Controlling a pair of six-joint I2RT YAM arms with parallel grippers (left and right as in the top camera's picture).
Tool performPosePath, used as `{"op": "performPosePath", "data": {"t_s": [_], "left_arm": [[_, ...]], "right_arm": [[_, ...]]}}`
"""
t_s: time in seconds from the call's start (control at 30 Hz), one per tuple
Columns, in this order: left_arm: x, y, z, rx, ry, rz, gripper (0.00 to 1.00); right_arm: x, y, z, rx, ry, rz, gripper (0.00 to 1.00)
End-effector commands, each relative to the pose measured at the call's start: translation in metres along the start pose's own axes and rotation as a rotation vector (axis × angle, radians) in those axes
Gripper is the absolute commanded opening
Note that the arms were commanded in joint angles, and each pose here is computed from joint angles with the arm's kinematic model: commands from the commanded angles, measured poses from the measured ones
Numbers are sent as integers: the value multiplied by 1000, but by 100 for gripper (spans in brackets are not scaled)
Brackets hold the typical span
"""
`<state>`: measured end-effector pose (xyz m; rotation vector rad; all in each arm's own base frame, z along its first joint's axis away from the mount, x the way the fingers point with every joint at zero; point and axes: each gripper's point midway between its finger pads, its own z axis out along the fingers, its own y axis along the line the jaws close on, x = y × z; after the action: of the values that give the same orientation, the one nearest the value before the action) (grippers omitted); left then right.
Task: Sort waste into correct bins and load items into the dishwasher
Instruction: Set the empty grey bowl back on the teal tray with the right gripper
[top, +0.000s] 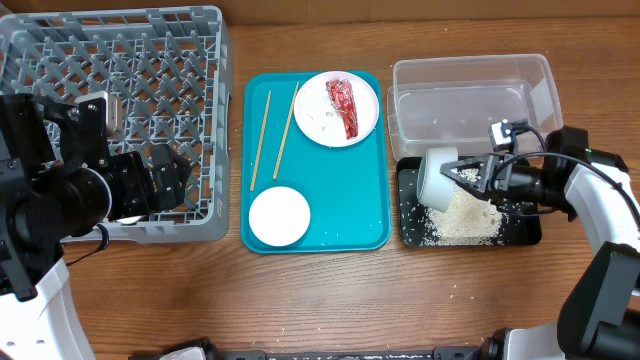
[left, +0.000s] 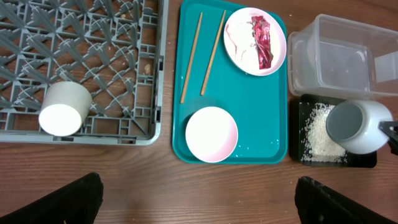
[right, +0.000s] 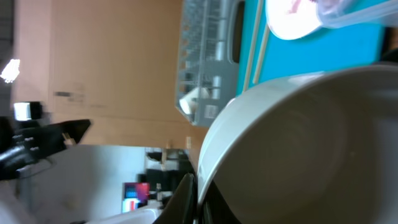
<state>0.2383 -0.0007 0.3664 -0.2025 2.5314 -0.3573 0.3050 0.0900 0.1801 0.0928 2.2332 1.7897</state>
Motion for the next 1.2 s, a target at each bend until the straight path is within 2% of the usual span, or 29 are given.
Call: {"op": "performPosePath", "data": {"t_s": [0.0,0.03,0.1,0.13,0.17,0.2,0.27,0.33,0.47,0.63,0.83,0.9,1.0,1.03,1.07,1.1,1.13,1.17], "left_arm": [[-1,-3,0,12,0,29,100],[-1,-3,0,12,0,29,100],[-1,-3,0,12,0,29,100],[-1,-3,0,12,0,29,100],[-1,-3,0,12,0,29,100],[-1,-3,0,12,0,29,100],[-1,-3,0,12,0,29,100],[-1,-3,0,12,0,29,100],[-1,-3,0,12,0,29,100],[-1,-3,0,12,0,29,100],[-1,-3,0,12,0,29,100],[-1,-3,0,12,0,29,100],[-1,-3,0,12,0,29,100],[-1,-3,0,12,0,29,100],[-1,-3,0,12,0,29,100],[-1,-3,0,12,0,29,100],[-1,-3,0,12,0,29,100],[-1,-3,0,12,0,29,100]], "right_arm": [[1,14,2,-61,4,119,4],[4,21,3,-84,4,37,4],[3,-1,4,43,26,-27,4],[2,-24,2,166,29,72,4],[4,-28,2,198,27,178,4],[7,-18,4,166,40,179,4],[19,2,11,140,94,88,4],[30,15,19,195,161,19,4],[51,14,44,469,303,-128,4],[80,-1,94,692,417,-296,4],[64,-21,140,1028,255,-581,4],[62,-22,155,1033,236,-641,4],[72,-23,174,970,270,-641,4],[75,-24,176,957,284,-634,7],[77,-25,177,953,294,-627,29],[79,-26,176,954,303,-622,44],[80,-25,176,949,310,-618,54],[82,-19,176,934,320,-612,56]]}}
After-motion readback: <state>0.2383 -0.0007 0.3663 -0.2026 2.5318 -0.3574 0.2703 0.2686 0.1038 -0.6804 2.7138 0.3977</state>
